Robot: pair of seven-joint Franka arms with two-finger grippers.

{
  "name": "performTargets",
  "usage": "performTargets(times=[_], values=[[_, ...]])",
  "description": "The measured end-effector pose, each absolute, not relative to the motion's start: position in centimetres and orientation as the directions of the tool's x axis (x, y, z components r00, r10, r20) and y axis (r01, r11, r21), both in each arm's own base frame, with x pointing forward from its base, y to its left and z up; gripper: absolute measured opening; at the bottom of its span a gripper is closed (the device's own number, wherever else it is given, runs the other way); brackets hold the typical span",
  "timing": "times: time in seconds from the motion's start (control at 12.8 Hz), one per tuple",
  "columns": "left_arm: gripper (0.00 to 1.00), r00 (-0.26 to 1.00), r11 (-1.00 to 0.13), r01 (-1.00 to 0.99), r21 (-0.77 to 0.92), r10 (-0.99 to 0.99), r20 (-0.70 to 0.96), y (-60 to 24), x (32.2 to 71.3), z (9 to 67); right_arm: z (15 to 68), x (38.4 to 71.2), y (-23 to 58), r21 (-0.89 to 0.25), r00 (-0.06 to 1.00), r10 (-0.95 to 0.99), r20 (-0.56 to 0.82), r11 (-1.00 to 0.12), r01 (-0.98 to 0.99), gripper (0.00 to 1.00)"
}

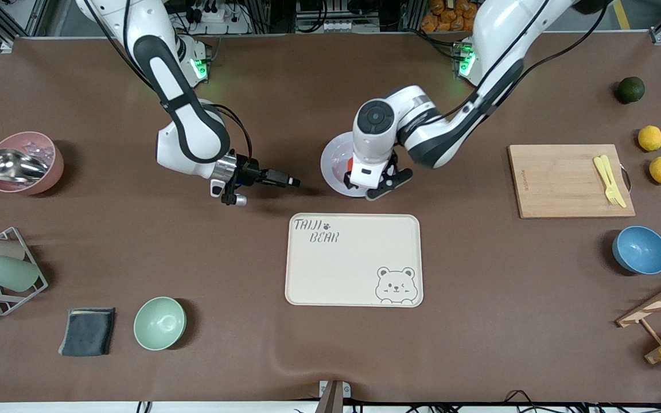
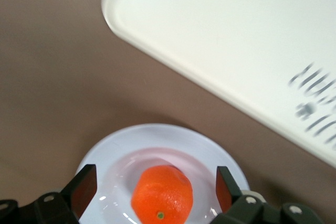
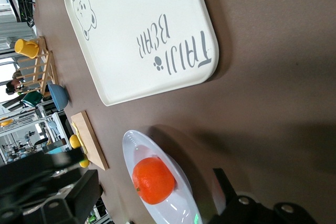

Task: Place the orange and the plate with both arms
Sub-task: 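Release the orange on the plate while the right gripper grasps the rim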

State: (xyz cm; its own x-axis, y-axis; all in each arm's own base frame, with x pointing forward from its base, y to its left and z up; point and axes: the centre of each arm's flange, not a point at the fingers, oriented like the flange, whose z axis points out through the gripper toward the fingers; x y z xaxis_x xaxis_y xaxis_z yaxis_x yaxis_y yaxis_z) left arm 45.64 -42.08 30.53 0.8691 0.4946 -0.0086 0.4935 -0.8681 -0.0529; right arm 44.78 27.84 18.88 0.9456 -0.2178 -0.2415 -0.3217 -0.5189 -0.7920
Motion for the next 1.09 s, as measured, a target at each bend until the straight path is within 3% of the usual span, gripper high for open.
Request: performTargets(times=[0.63, 1.09], values=[[1.00, 0.908, -0.911, 0.412, -0.008, 0.409, 0.092, -27.4, 56.8, 45.7, 15.7, 40.1, 32.9, -0.816, 0.947, -0.217, -0.236, -0.485, -0.314, 0.83], [1.00, 0.945, -0.950, 0.313, -0.013, 0.310, 0.107, -17.1, 61.5, 50.3, 14.4, 37.6, 35.4, -0.815, 0.945, -0.210, -0.251, -0.480, -0.324, 0.80]])
